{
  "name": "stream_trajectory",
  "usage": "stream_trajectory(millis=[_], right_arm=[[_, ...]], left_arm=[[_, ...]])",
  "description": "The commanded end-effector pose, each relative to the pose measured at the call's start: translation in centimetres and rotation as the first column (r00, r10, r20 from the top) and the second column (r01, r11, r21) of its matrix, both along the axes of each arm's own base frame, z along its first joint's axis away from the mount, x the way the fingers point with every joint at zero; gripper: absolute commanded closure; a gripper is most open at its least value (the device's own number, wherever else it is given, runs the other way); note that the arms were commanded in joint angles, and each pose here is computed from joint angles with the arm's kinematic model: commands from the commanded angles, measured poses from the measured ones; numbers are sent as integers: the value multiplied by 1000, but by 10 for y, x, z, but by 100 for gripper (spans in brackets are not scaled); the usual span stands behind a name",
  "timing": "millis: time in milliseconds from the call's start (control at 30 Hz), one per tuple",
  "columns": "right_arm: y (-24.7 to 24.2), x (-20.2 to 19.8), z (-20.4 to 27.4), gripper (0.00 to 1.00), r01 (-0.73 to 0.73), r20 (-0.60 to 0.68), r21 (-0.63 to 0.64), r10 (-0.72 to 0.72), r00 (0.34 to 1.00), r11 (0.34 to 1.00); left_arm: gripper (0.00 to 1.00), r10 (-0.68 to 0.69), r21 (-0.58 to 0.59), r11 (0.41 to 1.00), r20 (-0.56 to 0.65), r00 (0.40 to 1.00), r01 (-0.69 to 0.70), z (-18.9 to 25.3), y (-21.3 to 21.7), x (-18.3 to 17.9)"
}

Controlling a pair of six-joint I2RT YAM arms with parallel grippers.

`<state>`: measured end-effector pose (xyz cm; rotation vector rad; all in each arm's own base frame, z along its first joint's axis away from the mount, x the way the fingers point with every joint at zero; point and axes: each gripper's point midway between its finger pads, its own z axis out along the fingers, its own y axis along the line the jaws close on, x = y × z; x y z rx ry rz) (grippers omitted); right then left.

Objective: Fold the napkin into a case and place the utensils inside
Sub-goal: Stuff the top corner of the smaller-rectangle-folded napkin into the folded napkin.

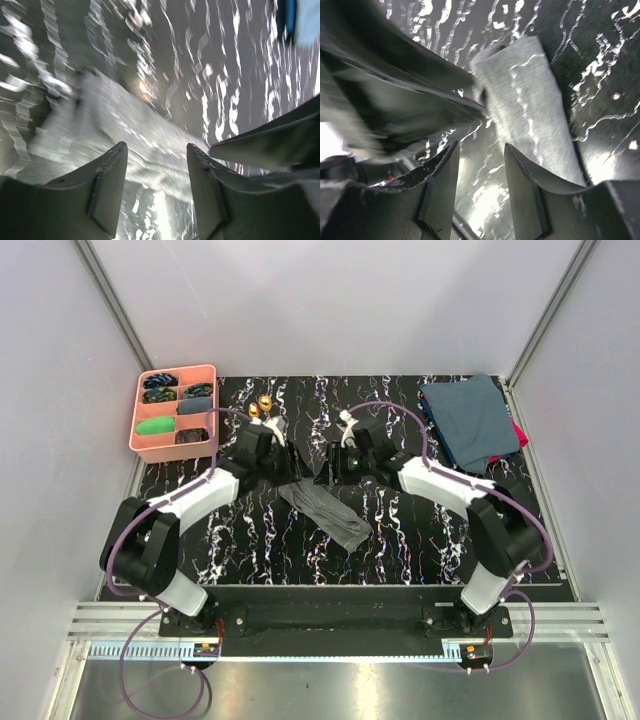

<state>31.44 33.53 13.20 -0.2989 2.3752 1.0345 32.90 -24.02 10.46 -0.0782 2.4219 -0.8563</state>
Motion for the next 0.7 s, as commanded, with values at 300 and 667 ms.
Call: stream_trajectory(millis=[300, 667], right_arm=[[10, 26, -56, 51, -53, -93, -35, 50, 994, 998], [19, 29, -57, 52, -72, -106, -4, 72, 992, 997]], left_arm=[[39, 91, 72, 993, -39, 995, -88, -3, 23, 57], [58, 84, 128, 989, -75, 994, -74, -22, 29, 53]])
